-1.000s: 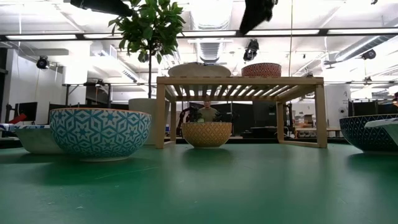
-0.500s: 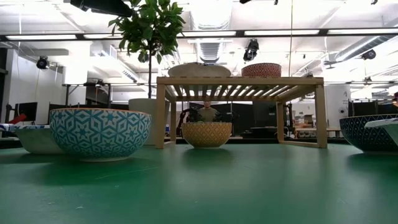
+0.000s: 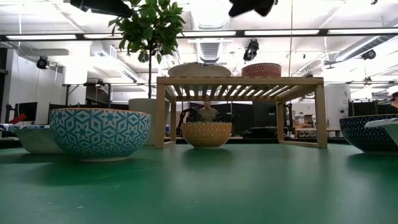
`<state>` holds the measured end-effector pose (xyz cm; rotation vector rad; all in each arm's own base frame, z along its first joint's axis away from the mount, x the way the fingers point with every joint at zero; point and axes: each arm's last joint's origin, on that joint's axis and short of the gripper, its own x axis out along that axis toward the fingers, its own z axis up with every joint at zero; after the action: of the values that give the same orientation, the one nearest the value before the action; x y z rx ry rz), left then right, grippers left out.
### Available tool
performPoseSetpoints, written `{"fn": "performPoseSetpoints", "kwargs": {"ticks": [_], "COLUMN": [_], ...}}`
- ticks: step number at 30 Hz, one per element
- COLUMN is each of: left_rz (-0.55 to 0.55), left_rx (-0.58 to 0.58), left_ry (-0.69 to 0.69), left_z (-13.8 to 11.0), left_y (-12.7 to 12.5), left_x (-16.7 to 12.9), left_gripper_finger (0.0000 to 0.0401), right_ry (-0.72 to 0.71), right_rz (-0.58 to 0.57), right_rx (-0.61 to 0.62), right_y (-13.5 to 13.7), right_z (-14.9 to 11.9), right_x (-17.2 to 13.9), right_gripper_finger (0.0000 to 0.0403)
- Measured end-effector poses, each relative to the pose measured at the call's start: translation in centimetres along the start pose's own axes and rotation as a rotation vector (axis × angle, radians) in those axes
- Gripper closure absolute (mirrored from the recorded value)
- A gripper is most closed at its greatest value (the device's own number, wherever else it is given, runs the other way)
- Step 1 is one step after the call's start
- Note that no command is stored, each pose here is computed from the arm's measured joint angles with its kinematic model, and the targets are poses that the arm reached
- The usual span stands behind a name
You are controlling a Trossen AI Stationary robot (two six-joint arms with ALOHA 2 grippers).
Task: Place and stack bowls onto a shelf
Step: Stack the blue patterned bowl on top of the red patterned bowl on the shelf
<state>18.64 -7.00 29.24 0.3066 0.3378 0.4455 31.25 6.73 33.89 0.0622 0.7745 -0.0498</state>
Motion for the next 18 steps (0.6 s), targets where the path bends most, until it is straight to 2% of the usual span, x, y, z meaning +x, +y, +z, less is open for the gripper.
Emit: {"fn": "performPoseSetpoints", "kwargs": {"ticks": [5,12,15,18], "left_rz": [0.0,0.0,0.0,0.0], "left_rx": [0.0,0.0,0.0,0.0], "left_ry": [0.0,0.0,0.001,0.001], "left_z": [0.0,0.0,0.0,0.0], "left_y": [0.0,0.0,0.0,0.0], "left_x": [0.0,0.0,0.0,0.0], "left_gripper_finger": [0.0246,0.0246,0.0246,0.0246], "right_ry": [0.014,0.109,0.166,0.296], "right_rz": [0.002,-0.027,-0.06,-0.146], "right_rx": [0.041,0.202,0.312,0.479], "right_y": [0.2,0.1,-0.1,-0.5], "right_z": [-2.2,-5.1,-6.0,-7.4], "right_x": [2.4,4.0,4.2,3.8], "right_gripper_finger": [0.0245,0.0245,0.0245,0.0245]}}
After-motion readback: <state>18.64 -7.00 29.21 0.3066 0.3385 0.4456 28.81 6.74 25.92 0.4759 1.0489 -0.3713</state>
